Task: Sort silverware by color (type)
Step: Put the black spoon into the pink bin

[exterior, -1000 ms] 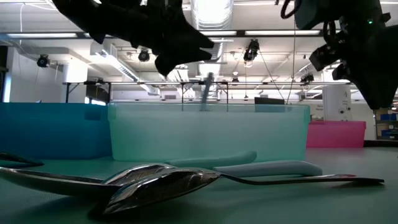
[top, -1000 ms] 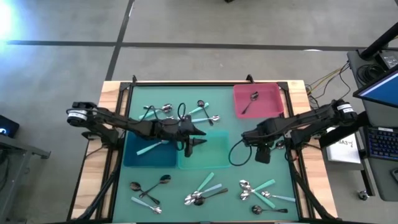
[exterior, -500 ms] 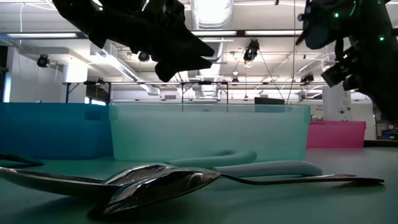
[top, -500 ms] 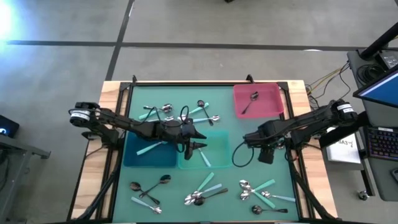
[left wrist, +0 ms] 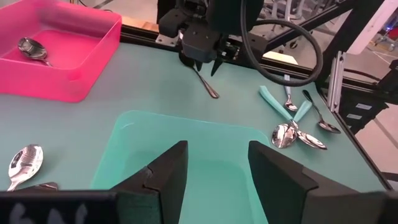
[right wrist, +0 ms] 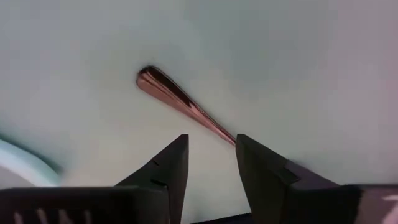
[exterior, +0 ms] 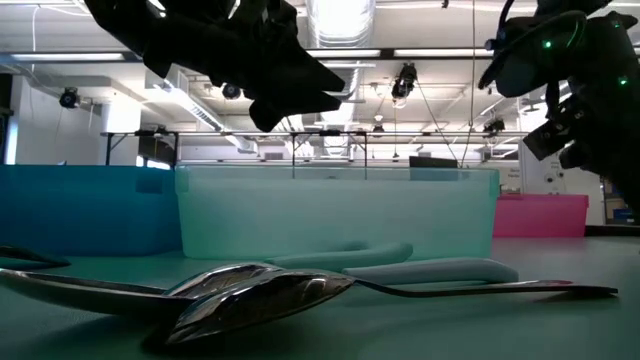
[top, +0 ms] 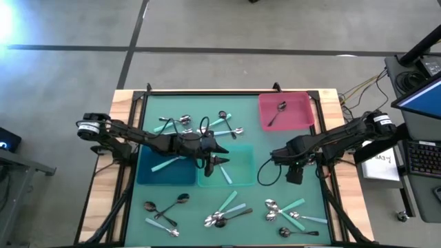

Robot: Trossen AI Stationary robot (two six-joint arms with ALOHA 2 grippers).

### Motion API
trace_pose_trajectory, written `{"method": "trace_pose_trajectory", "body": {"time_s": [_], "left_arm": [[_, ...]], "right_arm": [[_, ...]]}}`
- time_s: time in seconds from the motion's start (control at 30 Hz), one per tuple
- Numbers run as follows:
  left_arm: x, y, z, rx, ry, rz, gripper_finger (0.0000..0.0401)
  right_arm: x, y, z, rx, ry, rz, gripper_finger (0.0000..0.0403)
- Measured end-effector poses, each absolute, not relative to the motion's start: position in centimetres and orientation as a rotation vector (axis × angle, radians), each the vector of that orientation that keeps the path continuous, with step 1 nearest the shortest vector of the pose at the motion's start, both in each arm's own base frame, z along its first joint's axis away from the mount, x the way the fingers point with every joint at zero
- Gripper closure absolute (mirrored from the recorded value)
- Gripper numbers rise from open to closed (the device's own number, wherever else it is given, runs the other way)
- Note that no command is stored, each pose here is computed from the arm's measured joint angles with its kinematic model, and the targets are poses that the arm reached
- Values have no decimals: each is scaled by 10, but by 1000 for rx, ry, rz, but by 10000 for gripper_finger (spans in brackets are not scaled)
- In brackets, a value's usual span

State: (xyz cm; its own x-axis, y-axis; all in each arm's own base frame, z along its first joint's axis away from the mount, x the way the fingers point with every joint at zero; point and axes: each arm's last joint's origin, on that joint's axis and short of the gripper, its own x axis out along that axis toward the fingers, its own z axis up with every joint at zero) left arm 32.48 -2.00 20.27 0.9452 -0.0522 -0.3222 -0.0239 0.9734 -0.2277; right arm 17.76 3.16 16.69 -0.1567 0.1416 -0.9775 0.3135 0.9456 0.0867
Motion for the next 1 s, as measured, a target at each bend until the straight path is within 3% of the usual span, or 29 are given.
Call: {"method": "trace_pose_trajectory", "body": {"time_s": [1.0], "left_arm": [[324,-20,202,-231,343,-13,245]], "right_arm": [[170,31,133,379,1644,-121,284]]}}
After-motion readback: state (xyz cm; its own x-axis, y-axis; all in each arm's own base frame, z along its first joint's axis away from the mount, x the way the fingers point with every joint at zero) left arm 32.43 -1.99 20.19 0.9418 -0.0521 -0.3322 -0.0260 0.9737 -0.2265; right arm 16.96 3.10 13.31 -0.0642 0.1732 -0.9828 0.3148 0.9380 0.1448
